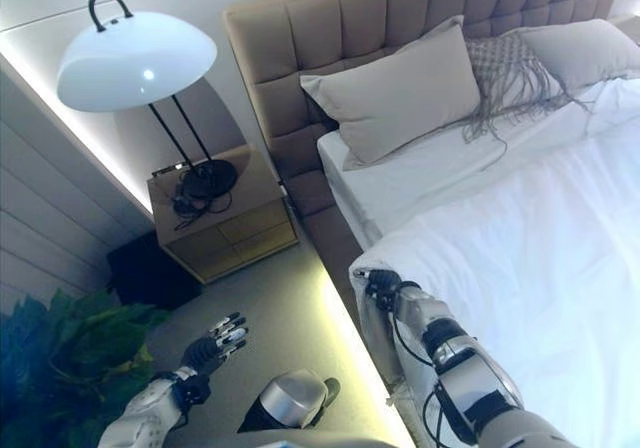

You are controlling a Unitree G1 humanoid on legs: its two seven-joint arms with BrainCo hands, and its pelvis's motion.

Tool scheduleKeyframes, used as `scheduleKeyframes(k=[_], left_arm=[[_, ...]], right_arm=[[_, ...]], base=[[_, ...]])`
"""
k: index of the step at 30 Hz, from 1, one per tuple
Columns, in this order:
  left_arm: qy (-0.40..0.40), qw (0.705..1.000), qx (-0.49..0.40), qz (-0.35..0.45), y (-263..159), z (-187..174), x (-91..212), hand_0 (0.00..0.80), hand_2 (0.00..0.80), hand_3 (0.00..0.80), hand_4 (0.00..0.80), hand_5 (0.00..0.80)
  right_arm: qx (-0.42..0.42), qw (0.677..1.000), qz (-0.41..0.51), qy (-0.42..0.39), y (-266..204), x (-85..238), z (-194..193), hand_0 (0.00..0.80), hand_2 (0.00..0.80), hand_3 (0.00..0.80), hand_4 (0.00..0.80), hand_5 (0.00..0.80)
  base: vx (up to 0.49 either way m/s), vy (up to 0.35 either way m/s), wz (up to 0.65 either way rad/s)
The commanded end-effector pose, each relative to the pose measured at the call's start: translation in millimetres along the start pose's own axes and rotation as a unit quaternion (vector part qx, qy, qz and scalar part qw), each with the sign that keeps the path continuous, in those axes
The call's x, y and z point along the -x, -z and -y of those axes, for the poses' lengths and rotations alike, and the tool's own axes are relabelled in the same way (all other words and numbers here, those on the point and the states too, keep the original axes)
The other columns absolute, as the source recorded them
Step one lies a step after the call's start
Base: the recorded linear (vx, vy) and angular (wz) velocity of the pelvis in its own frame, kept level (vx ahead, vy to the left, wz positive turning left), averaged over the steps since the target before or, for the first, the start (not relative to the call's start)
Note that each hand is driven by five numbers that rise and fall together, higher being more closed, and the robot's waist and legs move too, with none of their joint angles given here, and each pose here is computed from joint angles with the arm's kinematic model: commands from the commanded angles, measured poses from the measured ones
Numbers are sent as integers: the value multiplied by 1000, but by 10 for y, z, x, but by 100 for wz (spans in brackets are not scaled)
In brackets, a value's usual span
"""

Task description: Make the bed neatly

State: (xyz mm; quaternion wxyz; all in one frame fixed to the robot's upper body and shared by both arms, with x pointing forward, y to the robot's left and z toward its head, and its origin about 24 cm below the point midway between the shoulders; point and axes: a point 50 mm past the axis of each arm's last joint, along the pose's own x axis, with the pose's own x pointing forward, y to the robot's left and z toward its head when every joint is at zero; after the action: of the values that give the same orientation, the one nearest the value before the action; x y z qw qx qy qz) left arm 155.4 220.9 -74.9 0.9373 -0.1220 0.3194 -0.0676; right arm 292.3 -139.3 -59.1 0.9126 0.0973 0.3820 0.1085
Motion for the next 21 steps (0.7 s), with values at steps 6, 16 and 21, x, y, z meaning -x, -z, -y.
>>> scheduleKeyframes(k=[6,16,21], left_arm=[[17,998,-54,22,-118,15,51,0,0,0,0,0],[-17,998,-47,41,-92,-21,65,0,0,0,0,0],[-24,997,-45,52,-112,-19,49,0,0,0,0,0]], right_arm=[[-144,983,64,-93,-11,30,-339,0,0,0,0,0],[-265,963,28,-28,681,214,-23,0,0,0,0,0],[-324,946,24,17,902,297,145,0,0,0,0,0]], base=[[-12,-68,-3],[-40,-61,-10],[-54,-52,-16]])
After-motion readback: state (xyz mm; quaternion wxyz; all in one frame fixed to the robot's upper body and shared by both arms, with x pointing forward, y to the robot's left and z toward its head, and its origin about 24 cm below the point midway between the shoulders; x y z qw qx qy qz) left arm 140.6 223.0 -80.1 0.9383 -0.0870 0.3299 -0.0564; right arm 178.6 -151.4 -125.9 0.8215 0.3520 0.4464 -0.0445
